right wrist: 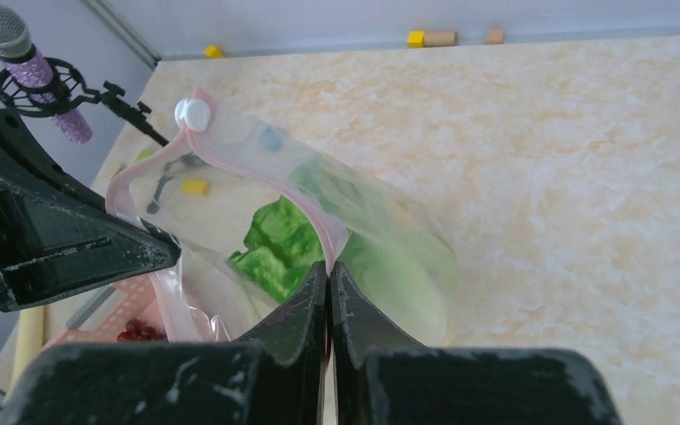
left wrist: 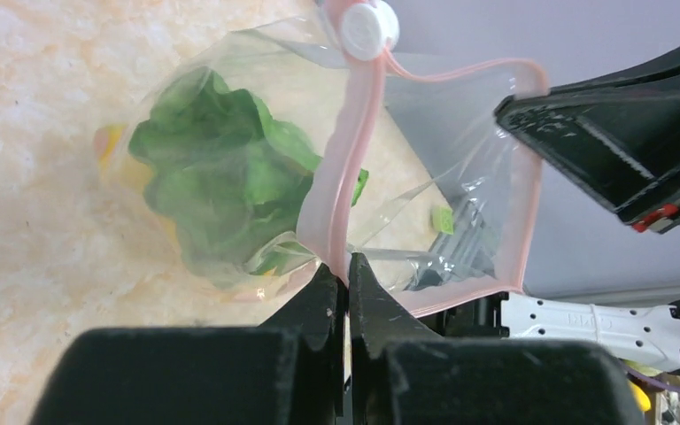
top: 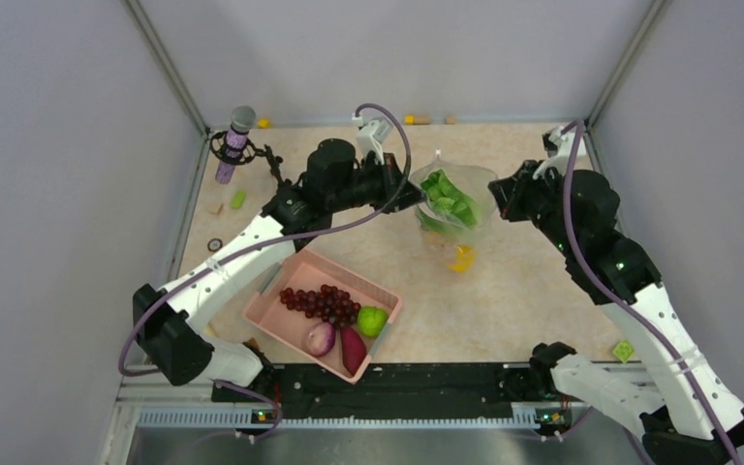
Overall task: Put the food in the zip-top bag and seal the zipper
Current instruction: Adjust the zipper food storage bag at the center of the board.
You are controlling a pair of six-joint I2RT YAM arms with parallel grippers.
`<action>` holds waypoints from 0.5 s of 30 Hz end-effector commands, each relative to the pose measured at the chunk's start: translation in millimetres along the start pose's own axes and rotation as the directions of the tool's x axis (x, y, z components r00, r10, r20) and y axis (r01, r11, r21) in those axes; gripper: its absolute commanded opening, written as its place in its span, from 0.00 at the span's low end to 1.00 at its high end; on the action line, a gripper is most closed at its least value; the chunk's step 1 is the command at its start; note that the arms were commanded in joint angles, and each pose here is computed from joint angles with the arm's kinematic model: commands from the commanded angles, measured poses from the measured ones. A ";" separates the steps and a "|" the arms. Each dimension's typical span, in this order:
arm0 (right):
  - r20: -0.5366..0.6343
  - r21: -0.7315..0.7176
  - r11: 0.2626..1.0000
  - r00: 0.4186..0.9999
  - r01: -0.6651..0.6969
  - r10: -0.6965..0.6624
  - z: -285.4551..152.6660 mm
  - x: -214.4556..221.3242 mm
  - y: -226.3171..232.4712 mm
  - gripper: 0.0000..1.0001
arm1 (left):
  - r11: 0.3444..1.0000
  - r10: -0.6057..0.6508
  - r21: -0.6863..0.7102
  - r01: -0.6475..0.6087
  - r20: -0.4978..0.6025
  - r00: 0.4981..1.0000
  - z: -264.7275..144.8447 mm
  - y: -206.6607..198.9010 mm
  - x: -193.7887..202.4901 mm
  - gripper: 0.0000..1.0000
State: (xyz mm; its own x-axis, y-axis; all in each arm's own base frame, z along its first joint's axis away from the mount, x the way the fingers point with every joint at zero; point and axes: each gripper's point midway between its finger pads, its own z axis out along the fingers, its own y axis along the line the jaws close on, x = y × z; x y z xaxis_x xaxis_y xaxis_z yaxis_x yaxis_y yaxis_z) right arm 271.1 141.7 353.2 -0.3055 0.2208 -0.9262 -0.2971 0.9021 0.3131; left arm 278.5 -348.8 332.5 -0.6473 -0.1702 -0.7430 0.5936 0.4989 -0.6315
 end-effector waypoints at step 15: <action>0.087 0.176 0.984 0.996 -0.004 -0.012 -31.0 24.3 -49.3 0.00 | 0.987 0.056 0.156 -0.021 -0.218 0.974 10.0 -9.1 38.5 0.00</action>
State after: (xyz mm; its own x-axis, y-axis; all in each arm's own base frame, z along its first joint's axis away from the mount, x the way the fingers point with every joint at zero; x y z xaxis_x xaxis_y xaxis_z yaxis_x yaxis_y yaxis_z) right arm 243.3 103.0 314.9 -0.3117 0.2031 -0.9282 -0.1831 0.9457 0.2685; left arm 253.4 -363.5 294.9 -0.7315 0.0243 -0.6814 0.6268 0.4173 -0.6580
